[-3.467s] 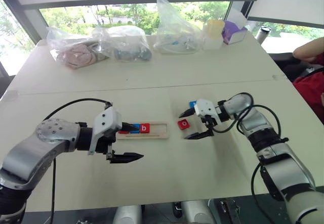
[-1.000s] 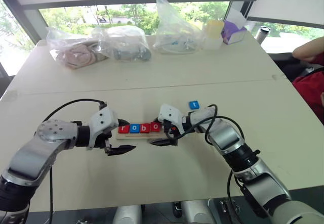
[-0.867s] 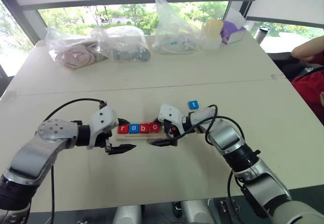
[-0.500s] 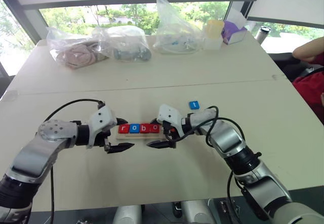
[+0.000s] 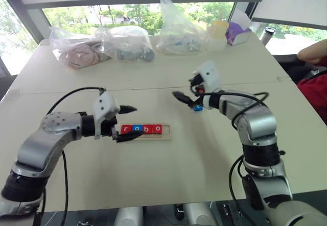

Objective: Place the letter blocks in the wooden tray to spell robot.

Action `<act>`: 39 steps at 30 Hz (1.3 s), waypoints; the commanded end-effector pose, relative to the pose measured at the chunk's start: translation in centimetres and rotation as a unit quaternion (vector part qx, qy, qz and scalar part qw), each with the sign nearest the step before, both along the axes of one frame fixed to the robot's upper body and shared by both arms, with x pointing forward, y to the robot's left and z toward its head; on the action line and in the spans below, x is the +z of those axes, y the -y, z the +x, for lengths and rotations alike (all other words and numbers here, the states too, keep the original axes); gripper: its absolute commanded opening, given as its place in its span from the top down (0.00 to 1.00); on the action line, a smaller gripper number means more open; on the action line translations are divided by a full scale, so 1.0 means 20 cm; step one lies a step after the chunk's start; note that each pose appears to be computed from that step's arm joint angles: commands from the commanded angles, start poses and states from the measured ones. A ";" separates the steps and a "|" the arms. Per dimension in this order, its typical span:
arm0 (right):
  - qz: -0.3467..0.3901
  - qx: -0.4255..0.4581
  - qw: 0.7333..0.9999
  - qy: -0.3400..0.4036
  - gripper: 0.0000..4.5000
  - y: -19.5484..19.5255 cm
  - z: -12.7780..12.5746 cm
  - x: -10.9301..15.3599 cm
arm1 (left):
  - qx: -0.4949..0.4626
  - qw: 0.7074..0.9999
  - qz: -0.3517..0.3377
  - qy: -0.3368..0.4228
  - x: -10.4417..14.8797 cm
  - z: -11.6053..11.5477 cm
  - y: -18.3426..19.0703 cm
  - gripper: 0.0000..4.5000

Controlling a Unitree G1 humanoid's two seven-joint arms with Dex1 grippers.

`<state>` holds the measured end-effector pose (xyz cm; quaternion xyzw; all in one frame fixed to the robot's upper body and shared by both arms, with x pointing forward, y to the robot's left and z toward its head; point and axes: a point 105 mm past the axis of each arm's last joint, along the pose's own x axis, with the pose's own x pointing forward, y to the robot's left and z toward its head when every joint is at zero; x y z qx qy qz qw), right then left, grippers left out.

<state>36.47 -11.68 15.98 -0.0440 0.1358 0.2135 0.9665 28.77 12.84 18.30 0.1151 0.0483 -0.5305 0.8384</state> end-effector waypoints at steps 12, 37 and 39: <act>-0.018 -0.095 0.995 -0.026 0.01 0.00 0.01 -0.17 | -0.013 1.000 0.017 0.010 0.03 0.07 0.01 0.00; 0.019 -0.201 0.977 -0.065 0.74 0.15 -0.30 -0.15 | -0.032 0.998 0.055 -0.005 -0.09 0.00 0.03 0.00; 0.034 -0.215 0.972 -0.087 0.74 0.15 -0.36 -0.16 | -0.041 0.998 0.050 -0.008 -0.10 0.00 0.05 0.00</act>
